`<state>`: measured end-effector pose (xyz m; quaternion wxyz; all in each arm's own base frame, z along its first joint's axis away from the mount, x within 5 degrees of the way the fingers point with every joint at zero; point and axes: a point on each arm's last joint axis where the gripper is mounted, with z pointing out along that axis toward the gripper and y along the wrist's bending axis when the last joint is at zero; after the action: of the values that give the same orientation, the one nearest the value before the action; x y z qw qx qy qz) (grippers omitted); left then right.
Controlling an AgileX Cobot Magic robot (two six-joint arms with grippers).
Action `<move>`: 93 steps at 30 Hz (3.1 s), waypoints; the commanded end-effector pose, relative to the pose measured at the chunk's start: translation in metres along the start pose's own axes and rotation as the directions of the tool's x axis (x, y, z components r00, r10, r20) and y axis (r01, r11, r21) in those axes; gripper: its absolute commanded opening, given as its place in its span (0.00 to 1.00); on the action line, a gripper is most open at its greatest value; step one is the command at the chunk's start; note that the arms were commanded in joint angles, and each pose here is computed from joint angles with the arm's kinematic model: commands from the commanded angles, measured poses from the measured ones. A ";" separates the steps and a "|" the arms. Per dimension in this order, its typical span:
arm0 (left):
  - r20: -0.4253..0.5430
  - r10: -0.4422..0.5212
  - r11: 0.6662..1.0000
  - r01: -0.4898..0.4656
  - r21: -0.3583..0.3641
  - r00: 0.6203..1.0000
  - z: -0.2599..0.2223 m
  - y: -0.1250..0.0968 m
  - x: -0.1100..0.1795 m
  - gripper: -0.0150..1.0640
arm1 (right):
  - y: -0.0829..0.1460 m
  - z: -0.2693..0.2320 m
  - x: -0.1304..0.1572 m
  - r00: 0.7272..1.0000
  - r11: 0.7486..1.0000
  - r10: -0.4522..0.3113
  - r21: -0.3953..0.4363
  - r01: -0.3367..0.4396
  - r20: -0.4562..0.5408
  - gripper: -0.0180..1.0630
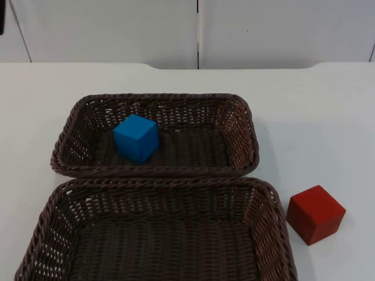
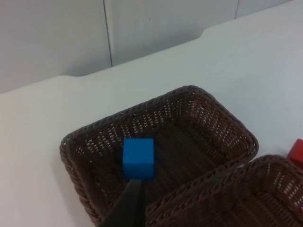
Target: Pick up one cube with the left hand and place it into the upper basket. Pick up one cube with the right hand and place it into the lower basket.
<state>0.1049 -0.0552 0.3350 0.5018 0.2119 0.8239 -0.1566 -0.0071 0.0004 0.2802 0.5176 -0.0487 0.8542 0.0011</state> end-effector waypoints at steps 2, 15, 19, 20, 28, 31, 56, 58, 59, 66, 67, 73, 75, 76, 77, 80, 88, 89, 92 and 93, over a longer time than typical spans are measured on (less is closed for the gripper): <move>-0.013 0.022 1.000 -0.022 -0.010 1.000 -0.007 -0.001 0.005 0.99 | 0.000 0.000 0.000 1.000 1.000 -0.001 0.009 0.001 0.006 0.99; 0.037 -0.034 0.995 0.037 -0.090 0.999 -0.021 0.002 0.040 0.99 | 0.000 0.000 0.000 1.000 1.000 -0.001 0.009 0.001 0.006 0.99; 0.068 -0.030 0.994 0.037 -0.100 0.997 -0.028 0.002 0.041 0.99 | 0.000 0.000 0.000 1.000 1.000 -0.001 0.009 0.001 0.006 0.99; 0.070 -0.042 0.993 0.049 -0.111 0.997 -0.029 0.002 0.041 0.99 | 0.000 0.000 0.000 1.000 1.000 -0.001 0.009 0.001 0.006 0.99; 0.045 -0.085 0.977 0.093 -0.192 0.995 -0.031 0.009 0.052 0.99 | 0.000 0.000 0.000 1.000 1.000 -0.001 0.009 0.001 0.006 0.99; 0.045 -0.083 0.977 0.090 -0.192 0.996 -0.031 0.009 0.052 0.99 | 0.000 0.000 0.000 1.000 1.000 -0.001 0.009 0.001 0.006 0.99; 0.079 -0.084 0.978 0.098 -0.184 0.993 -0.035 0.008 0.052 0.99 | -0.001 0.000 0.000 0.997 0.997 0.076 0.013 -0.076 0.007 0.99; 0.081 -0.082 0.978 0.096 -0.186 0.993 -0.036 0.008 0.052 0.99 | -0.001 0.000 0.000 0.997 0.997 0.075 0.013 -0.076 0.011 0.99; 0.083 -0.082 0.978 0.096 -0.186 0.993 -0.036 0.008 0.052 0.99 | -0.001 0.000 0.000 0.997 0.997 0.075 0.013 -0.076 0.011 0.99; 0.082 -0.082 0.978 0.096 -0.186 0.993 -0.036 0.008 0.052 0.99 | 0.000 0.009 -0.007 0.995 0.997 0.083 0.003 -0.082 -0.055 0.99; 0.082 -0.082 0.978 0.096 -0.186 0.993 -0.036 0.008 0.052 0.99 | 0.000 0.012 -0.011 0.993 0.996 0.085 -0.001 -0.086 -0.082 0.99; 0.082 -0.082 0.978 0.096 -0.186 0.993 -0.036 0.008 0.052 0.99 | 0.002 0.036 -0.040 0.973 0.992 0.106 -0.039 -0.117 -0.205 0.99; 0.082 -0.082 0.978 0.096 -0.186 0.993 -0.036 0.008 0.052 0.99 | 0.002 0.040 -0.045 0.969 0.993 0.101 -0.041 -0.114 -0.227 0.99; 0.082 -0.082 0.978 0.096 -0.186 0.993 -0.036 0.008 0.052 0.99 | 0.002 0.046 -0.051 0.961 0.993 0.097 -0.047 -0.113 -0.258 0.99; 0.082 -0.082 0.978 0.096 -0.186 0.993 -0.036 0.008 0.052 0.99 | 0.002 0.053 -0.056 0.953 0.993 0.081 -0.054 -0.101 -0.291 0.99; 0.082 -0.082 0.978 0.096 -0.186 0.993 -0.036 0.008 0.052 0.99 | 0.002 0.068 -0.063 0.934 0.994 0.060 -0.062 -0.087 -0.353 0.99; 0.080 -0.082 0.978 0.096 -0.186 0.993 -0.036 0.008 0.053 0.99 | 0.010 0.145 -0.083 0.803 0.976 -0.022 -0.187 -0.112 -0.595 0.99; 0.080 -0.082 0.978 0.096 -0.186 0.993 -0.036 0.008 0.053 0.99 | 0.011 0.157 -0.085 0.782 0.971 -0.027 -0.202 -0.128 -0.622 0.99; 0.080 -0.082 0.978 0.096 -0.186 0.993 -0.036 0.008 0.053 0.99 | 0.013 0.178 -0.088 0.750 0.963 -0.046 -0.229 -0.143 -0.660 0.99; 0.080 -0.082 0.978 0.096 -0.186 0.993 -0.036 0.008 0.053 0.99 | 0.013 0.189 -0.089 0.729 0.961 -0.046 -0.230 -0.154 -0.683 0.99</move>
<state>0.0606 -0.0209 0.3043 0.5392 0.1240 0.8269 -0.1004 0.1913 0.0300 0.2719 0.1595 -0.0853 0.9775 0.1087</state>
